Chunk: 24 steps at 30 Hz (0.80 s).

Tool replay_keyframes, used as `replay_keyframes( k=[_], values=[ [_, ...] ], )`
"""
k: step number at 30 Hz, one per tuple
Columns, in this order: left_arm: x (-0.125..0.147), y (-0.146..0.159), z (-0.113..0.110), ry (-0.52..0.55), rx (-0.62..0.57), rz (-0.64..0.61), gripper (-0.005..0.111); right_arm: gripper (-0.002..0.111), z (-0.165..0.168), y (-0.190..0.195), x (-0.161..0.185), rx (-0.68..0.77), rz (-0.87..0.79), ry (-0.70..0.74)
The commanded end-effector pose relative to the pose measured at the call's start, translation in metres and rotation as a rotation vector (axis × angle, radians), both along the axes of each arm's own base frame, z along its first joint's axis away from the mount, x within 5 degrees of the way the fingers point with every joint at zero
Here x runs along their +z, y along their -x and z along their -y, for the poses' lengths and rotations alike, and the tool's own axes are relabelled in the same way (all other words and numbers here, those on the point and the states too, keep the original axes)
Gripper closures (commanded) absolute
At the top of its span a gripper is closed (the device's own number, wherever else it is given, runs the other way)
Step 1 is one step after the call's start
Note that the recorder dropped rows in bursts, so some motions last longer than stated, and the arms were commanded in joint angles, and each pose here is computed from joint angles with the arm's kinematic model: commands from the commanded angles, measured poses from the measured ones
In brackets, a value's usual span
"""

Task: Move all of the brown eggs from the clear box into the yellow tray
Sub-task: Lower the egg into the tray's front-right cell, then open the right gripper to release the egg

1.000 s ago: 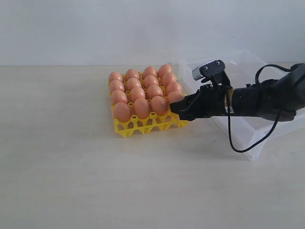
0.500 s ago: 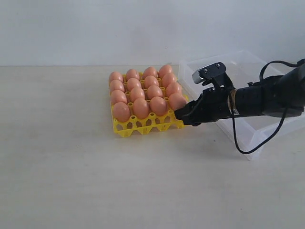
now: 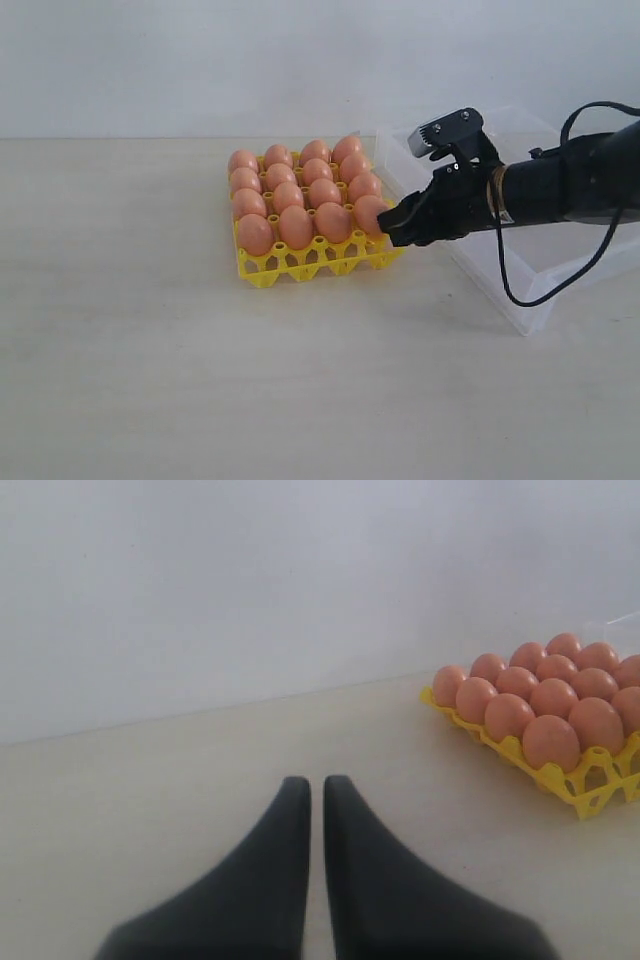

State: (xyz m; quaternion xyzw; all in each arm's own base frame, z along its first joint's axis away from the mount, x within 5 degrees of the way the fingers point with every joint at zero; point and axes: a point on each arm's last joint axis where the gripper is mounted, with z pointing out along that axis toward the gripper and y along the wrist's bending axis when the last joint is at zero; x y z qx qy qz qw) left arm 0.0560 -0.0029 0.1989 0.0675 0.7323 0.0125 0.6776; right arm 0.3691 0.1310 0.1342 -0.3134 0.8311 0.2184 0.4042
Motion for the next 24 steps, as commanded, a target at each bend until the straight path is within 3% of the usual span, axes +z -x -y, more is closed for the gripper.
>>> replay_keyframes(
  k=[1, 2, 16, 24],
  values=[
    [-0.001, 0.0, 0.0, 0.007, -0.006, -0.001, 0.103, 0.103, 0.0, 0.004, 0.004, 0.013, -0.016, -0.004],
    [-0.001, 0.0, 0.0, 0.007, -0.006, -0.001, 0.103, 0.108, 0.0, 0.003, 0.004, 0.004, -0.022, -0.006],
    [-0.001, 0.0, 0.0, 0.007, -0.006, -0.001, 0.103, 0.108, -0.002, 0.003, 0.005, -0.013, -0.04, -0.06],
    [-0.001, 0.0, 0.0, 0.007, -0.006, -0.001, 0.103, 0.108, -0.004, 0.004, -0.025, -0.001, -0.123, -0.053]
  ],
)
